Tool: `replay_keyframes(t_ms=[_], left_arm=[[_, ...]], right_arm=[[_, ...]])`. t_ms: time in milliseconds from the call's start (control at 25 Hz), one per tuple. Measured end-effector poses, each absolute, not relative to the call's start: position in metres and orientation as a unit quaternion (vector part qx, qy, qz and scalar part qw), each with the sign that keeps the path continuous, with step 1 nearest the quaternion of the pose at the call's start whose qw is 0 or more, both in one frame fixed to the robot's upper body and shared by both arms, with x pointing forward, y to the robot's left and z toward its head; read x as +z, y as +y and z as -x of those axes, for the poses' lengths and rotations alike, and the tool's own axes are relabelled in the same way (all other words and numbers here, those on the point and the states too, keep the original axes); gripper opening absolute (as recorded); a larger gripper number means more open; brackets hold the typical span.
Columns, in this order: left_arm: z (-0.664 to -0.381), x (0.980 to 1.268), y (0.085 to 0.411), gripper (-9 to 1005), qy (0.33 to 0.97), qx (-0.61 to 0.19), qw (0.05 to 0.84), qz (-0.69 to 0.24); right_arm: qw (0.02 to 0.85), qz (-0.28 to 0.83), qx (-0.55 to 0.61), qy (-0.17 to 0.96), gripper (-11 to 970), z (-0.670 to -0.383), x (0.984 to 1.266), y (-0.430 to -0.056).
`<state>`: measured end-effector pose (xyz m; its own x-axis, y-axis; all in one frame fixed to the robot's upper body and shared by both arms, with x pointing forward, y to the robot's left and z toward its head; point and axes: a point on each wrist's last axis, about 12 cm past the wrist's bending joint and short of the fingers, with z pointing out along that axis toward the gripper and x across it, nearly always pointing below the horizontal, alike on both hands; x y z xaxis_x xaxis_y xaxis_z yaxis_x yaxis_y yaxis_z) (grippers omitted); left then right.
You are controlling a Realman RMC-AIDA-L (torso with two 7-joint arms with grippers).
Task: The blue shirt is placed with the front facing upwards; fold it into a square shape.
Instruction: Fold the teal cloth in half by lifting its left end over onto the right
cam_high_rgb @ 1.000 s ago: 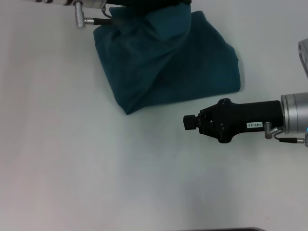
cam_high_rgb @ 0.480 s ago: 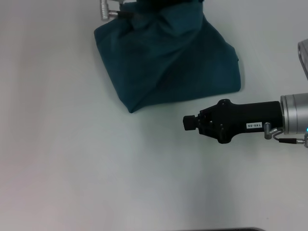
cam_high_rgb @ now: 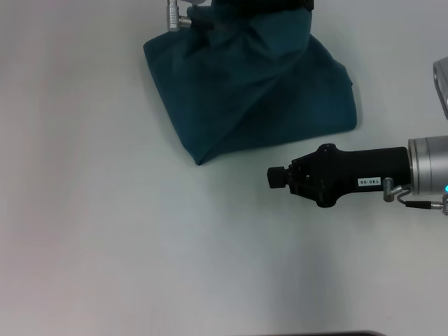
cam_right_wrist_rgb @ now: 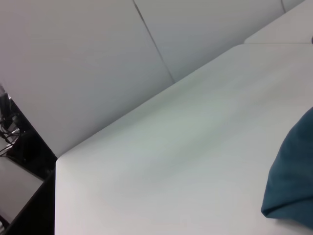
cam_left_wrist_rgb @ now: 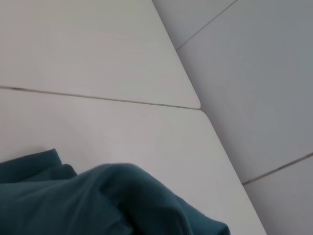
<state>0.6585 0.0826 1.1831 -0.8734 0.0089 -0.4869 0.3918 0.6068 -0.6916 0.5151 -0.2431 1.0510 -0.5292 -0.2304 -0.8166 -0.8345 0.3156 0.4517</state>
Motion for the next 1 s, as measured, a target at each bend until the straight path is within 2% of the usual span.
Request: replay_keyframes(t_ms=[360,680,1000], left_arm=[[-0.660,1.187,0.072,76,0.870,-0.422,0.223,-0.123],[-0.659,1.192,0.060,295,0.864,-0.424,0.233,-0.135],[-0.655,1.203,0.091,491,0.836,-0.463,0.271,-0.118]], right_arm=[[0.324,0.356,0.464,0.744,7,-0.514,1.049,-0.242],[0.321,0.352,0.466,0.745,7,-0.512,1.047,-0.243],[0.320,0.349,0.464,0.749,7,-0.511,1.046,-0.246]])
